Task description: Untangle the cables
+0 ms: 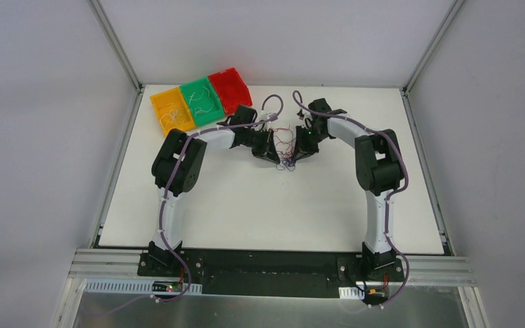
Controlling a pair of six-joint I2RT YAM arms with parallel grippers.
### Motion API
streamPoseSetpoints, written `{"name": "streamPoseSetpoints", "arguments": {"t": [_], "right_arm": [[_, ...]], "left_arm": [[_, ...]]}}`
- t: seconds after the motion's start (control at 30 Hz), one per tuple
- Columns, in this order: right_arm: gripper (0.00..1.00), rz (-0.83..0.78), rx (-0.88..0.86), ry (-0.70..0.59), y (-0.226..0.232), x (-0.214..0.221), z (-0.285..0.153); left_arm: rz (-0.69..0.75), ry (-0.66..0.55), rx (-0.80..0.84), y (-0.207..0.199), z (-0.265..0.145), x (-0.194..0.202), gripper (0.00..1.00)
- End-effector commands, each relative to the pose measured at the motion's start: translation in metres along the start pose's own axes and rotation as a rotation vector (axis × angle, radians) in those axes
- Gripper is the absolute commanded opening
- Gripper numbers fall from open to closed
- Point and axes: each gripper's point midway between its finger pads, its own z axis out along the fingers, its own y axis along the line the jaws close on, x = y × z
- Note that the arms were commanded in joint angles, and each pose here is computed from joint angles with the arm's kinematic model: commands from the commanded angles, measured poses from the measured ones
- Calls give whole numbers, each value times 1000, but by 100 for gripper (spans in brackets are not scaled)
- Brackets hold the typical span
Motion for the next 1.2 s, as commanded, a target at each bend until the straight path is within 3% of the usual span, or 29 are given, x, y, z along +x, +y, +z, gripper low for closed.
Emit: {"name": "streamPoseSetpoints", "arguments": {"t": [0.0,0.2,0.5,0.73,0.87,0.9,0.97,1.0,1.17], "right_arm": [[8,-39,189,-57,-26,-14,-6],[6,-98,303,-12,-51,-5,-17],[10,-86,340,62,-86,16,-41],[13,-142,363,94,-101,30,-56],[0,-125,211,141,-78,40,-63],[0,-121,144,151,-66,42,-64],[0,-99,4,168,-38,45,-69],[0,-73,-53,171,-25,46,-72],[0,-17,-197,150,17,44,-81]], "left_arm": [[201,-85,139,-89,-57,-23,0],[324,-172,252,-157,-123,-42,0],[455,-366,330,-232,-227,-105,0],[545,-522,324,-273,-300,-151,0],[522,-509,263,-247,-297,-149,0],[512,-487,247,-236,-290,-143,6],[466,-449,215,-207,-271,-128,43],[426,-422,205,-192,-259,-119,55],[387,-257,133,-126,-188,-56,80]]}}
